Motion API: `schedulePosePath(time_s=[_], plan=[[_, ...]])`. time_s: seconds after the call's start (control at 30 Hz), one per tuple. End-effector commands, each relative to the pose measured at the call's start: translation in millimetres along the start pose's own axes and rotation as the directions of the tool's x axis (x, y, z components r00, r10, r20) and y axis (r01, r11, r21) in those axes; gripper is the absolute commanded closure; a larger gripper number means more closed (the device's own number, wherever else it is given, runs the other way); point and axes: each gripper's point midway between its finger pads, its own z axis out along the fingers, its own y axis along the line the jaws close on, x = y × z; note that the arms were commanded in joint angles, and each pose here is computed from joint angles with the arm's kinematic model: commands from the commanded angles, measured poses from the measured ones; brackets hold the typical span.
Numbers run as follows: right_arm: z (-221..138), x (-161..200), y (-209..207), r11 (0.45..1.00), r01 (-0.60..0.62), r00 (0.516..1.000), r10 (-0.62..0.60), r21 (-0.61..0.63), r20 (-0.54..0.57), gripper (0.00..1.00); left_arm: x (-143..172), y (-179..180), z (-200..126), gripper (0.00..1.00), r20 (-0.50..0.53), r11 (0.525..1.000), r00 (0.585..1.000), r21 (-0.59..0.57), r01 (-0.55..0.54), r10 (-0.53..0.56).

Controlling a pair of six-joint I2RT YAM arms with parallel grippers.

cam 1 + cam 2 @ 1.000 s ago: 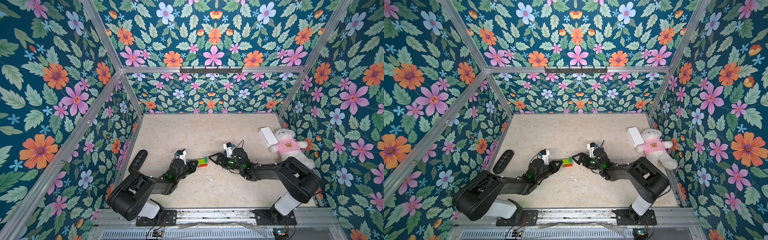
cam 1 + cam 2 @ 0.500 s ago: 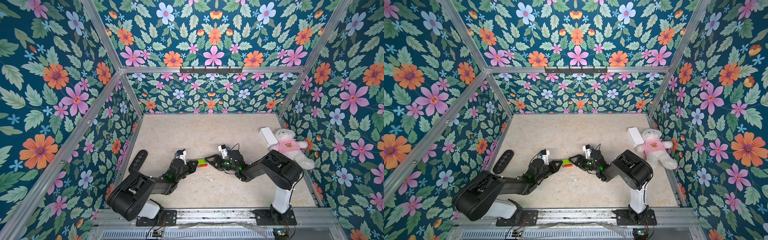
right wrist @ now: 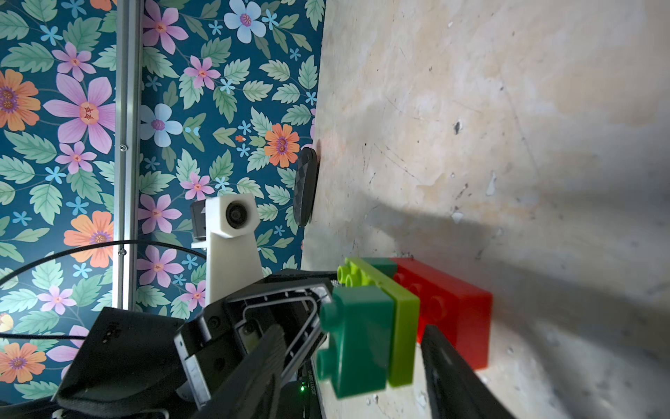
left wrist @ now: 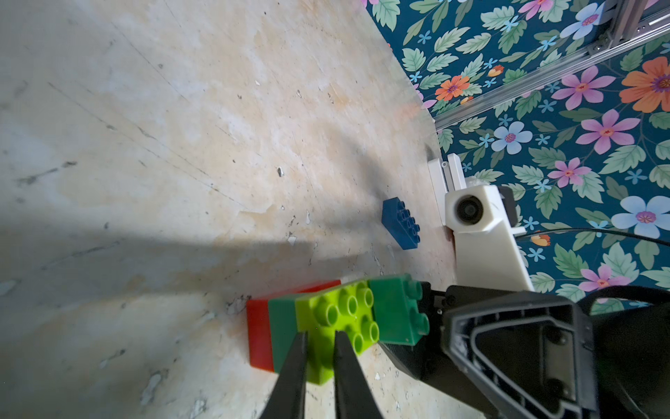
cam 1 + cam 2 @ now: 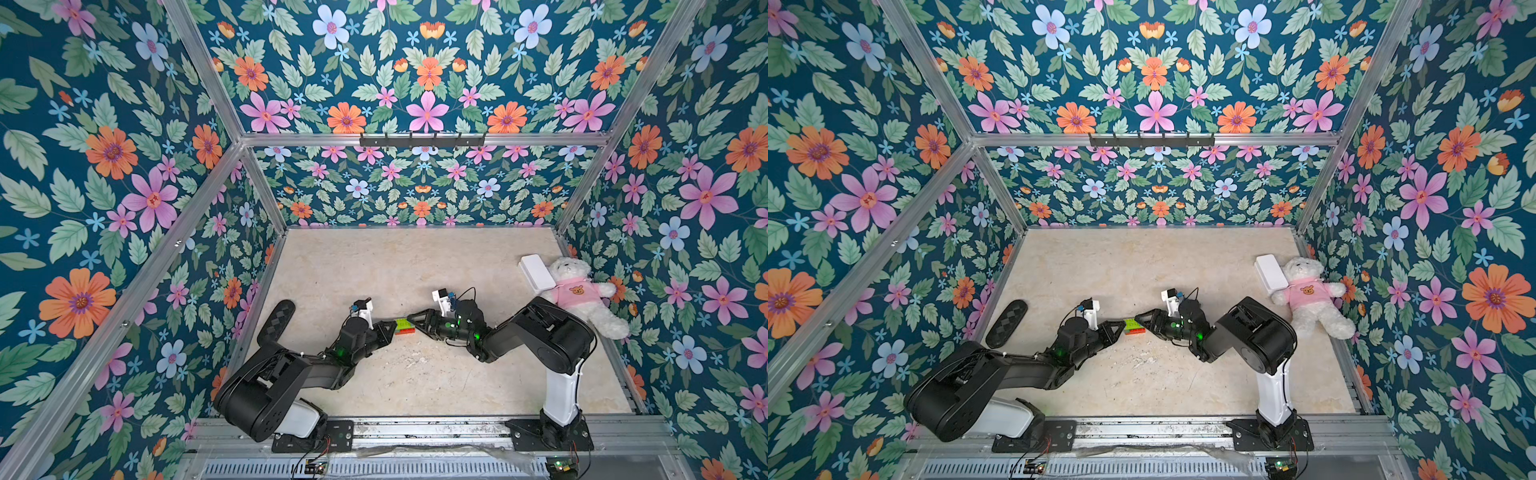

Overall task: Assemble the number 5 with lego
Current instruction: Assemble the lego brick with the lego brick.

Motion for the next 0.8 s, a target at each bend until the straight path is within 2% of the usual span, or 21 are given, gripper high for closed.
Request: schedulePosePath(time_s=[0.0,0.77], plan=[[0.6,-1.9,4.8,1.000,0.002,1.000,-0.002,-0.024,0.000,0.42,34.5,54.8,-7.6,0.84,-0.120,0.975,0.992,-0.223,0.004,-0.031],[1.3,-4.0,1.4,0.999,-0.019,1.000,0.018,-0.028,-0.012,0.62,34.6,54.9,-6.8,0.84,-0.123,0.975,0.992,-0.224,0.001,-0.029]])
